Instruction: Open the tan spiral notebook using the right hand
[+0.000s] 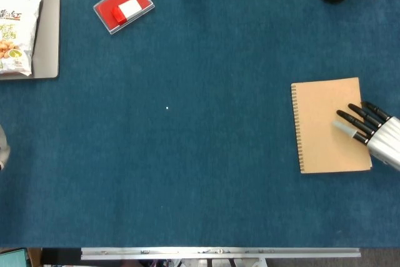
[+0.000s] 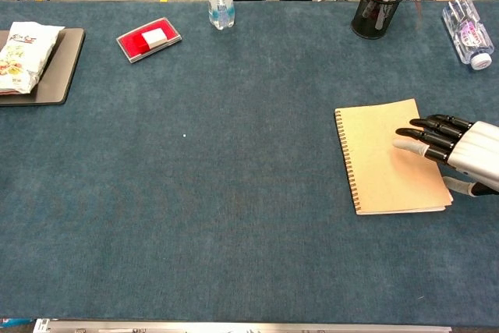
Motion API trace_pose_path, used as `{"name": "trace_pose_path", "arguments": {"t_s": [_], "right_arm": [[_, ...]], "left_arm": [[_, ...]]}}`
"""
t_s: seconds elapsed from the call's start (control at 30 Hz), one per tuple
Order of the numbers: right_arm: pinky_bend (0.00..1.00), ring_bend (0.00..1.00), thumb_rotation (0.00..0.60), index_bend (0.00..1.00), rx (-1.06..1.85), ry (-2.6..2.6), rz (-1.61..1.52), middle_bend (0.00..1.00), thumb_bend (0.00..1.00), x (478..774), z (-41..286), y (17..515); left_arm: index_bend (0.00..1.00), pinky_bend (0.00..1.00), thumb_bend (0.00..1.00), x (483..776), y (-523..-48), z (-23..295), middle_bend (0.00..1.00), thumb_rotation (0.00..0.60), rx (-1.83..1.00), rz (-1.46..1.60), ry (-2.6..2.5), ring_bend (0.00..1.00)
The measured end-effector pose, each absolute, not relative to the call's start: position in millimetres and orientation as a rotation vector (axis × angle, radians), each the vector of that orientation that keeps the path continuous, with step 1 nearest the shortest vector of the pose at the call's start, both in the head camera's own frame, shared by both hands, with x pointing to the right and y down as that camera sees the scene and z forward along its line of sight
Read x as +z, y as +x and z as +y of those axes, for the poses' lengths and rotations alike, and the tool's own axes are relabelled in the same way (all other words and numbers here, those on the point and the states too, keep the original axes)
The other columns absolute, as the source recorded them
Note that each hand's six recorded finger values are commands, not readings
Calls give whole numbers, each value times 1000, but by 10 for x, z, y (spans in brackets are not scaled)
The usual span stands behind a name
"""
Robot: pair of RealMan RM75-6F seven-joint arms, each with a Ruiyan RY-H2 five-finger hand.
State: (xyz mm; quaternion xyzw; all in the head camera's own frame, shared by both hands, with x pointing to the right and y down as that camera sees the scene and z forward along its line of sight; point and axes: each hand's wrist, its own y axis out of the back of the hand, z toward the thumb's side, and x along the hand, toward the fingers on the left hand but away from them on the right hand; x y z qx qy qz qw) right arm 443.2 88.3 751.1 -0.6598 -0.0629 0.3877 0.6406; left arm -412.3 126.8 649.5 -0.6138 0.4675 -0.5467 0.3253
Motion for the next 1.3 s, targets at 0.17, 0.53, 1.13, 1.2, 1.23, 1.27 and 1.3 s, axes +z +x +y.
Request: {"name": "trace_pose_path", "arguments": {"t_s": [0.17, 0.53, 1.13, 1.2, 1.23, 1.27, 1.3], "right_arm": [[137, 0, 600, 0, 883, -1506, -154, 112, 395, 7510, 883, 4429], [137, 0, 600, 0, 903, -1500, -155, 118, 254, 7543, 884, 4448], [137, 0, 600, 0, 912, -1503, -155, 118, 214, 7584, 880, 4428], [137, 0, 600, 0, 912, -1505, -156, 118, 214, 7591, 879, 4418], [137, 0, 600, 0, 911, -1506, -156, 118, 214, 7596, 877, 4409], [137, 0, 600, 0, 910, -1506, -156, 118, 214, 7601, 876, 4403], [137, 0, 600, 0, 910, -1507, -156, 118, 214, 7607, 874, 4396]], "left_arm": [[661, 718, 300, 6491, -4125, 1266, 611, 600, -1433, 1227, -1608, 574], [661, 718, 300, 6487, -4130, 1267, 612, 600, -1435, 1228, -1607, 573], [661, 718, 300, 6479, -4132, 1265, 612, 600, -1432, 1230, -1607, 574], [661, 718, 300, 6481, -4130, 1267, 612, 600, -1432, 1229, -1608, 573], [661, 718, 300, 6480, -4130, 1267, 612, 600, -1433, 1229, -1608, 573], [660, 718, 300, 6480, -4130, 1267, 612, 600, -1433, 1229, -1608, 573], [660, 718, 300, 6479, -4131, 1267, 612, 600, -1432, 1229, -1608, 574]]}}
